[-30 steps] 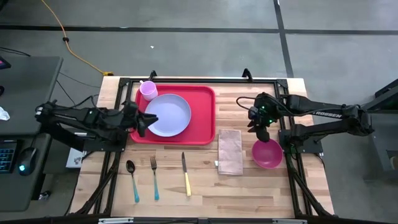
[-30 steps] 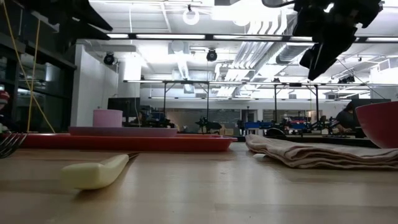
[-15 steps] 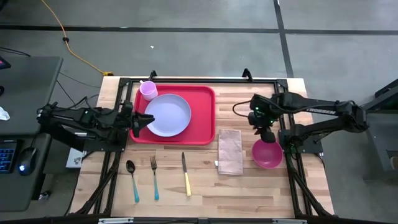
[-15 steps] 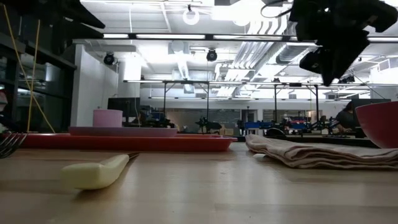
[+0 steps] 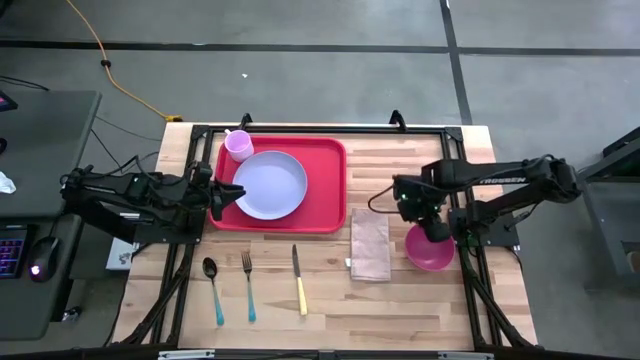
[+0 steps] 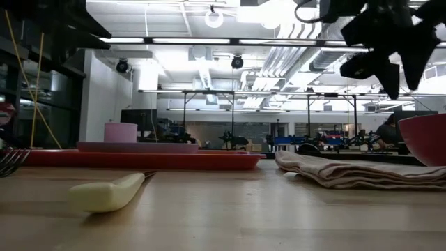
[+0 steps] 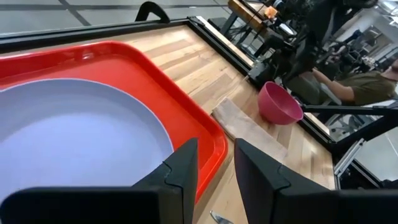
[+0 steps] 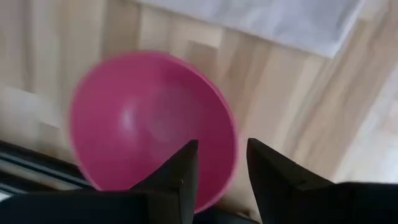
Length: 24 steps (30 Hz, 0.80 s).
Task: Set up tray
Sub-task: Put the pink bowl on top of the violet plate on the red tray
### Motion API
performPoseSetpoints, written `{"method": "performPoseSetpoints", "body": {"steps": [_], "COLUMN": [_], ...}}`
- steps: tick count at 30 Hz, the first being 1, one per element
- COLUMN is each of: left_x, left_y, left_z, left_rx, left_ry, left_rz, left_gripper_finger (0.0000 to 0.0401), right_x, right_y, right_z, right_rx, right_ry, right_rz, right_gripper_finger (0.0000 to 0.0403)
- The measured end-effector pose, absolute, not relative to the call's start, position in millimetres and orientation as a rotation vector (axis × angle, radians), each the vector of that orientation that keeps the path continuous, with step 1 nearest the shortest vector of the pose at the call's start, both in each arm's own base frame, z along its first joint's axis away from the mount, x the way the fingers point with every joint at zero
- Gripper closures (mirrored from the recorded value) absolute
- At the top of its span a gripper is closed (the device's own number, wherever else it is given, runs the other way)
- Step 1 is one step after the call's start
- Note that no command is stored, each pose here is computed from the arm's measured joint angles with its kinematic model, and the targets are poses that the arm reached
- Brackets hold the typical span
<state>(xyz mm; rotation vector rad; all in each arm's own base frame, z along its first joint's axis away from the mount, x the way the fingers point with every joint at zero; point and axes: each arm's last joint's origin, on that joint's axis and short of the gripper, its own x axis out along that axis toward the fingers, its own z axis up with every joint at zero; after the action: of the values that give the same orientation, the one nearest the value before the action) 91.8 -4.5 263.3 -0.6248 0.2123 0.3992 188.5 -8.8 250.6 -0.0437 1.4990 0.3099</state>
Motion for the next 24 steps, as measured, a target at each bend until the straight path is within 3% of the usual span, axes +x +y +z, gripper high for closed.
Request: {"method": "performPoseSetpoints", "body": {"steps": [24], "left_x": [92], "left_y": [-4], "left_z": [263], "left_rx": [-0.655], "left_ry": [0.206], "left_rz": [0.408], "left_gripper_finger": [0.0268], "right_x": [187], "right_y": [-6], "right_z": [222], "right_rx": [-0.096], "right_ry": [1.515], "right_rz": [0.319], "right_gripper_finger": [0.0296]}}
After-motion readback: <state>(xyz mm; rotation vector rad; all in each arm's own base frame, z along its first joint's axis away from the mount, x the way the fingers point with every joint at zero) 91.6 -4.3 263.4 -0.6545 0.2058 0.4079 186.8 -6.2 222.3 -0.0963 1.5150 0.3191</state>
